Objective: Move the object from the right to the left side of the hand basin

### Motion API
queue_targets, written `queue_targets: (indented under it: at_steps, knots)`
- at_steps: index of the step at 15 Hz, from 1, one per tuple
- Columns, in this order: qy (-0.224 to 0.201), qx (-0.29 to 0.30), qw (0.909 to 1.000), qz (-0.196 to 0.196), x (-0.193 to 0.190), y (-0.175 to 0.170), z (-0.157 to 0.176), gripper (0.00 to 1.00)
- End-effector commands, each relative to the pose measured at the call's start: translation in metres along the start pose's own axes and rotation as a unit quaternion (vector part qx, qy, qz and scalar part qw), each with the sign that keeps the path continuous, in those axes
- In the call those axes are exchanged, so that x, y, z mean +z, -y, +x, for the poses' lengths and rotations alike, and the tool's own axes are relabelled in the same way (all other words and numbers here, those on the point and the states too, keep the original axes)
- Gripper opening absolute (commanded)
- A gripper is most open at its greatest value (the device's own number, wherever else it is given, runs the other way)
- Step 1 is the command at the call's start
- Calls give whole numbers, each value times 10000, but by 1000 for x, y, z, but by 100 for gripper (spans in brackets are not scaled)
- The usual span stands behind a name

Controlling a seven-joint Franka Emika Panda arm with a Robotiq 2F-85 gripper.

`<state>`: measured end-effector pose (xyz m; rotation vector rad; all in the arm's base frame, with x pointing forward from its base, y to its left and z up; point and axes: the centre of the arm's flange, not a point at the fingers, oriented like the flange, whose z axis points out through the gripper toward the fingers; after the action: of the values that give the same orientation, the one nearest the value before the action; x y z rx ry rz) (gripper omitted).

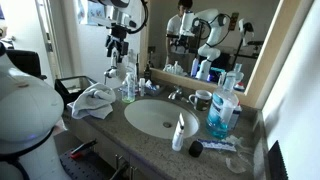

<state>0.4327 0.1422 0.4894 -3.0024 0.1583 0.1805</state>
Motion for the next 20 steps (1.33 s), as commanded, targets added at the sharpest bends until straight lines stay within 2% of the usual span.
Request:
queue_targets:
  at_steps: [1,3,6,10,14,17,20]
  knots:
    - [1,0,10000,0,0,0,0,100]
    - [-25,-65,10000,-61,1,-12,10,100]
    - [-177,-8,9991,-383,-3,-62,36,100]
    - [-335,17,9953,-908,-10,-162,76,100]
    - [-377,-180,9915,-1230,-11,-257,105,100]
    - [-329,-289,9908,-1284,-2,-315,121,100]
    - [-263,-334,9913,-1249,15,-358,126,100]
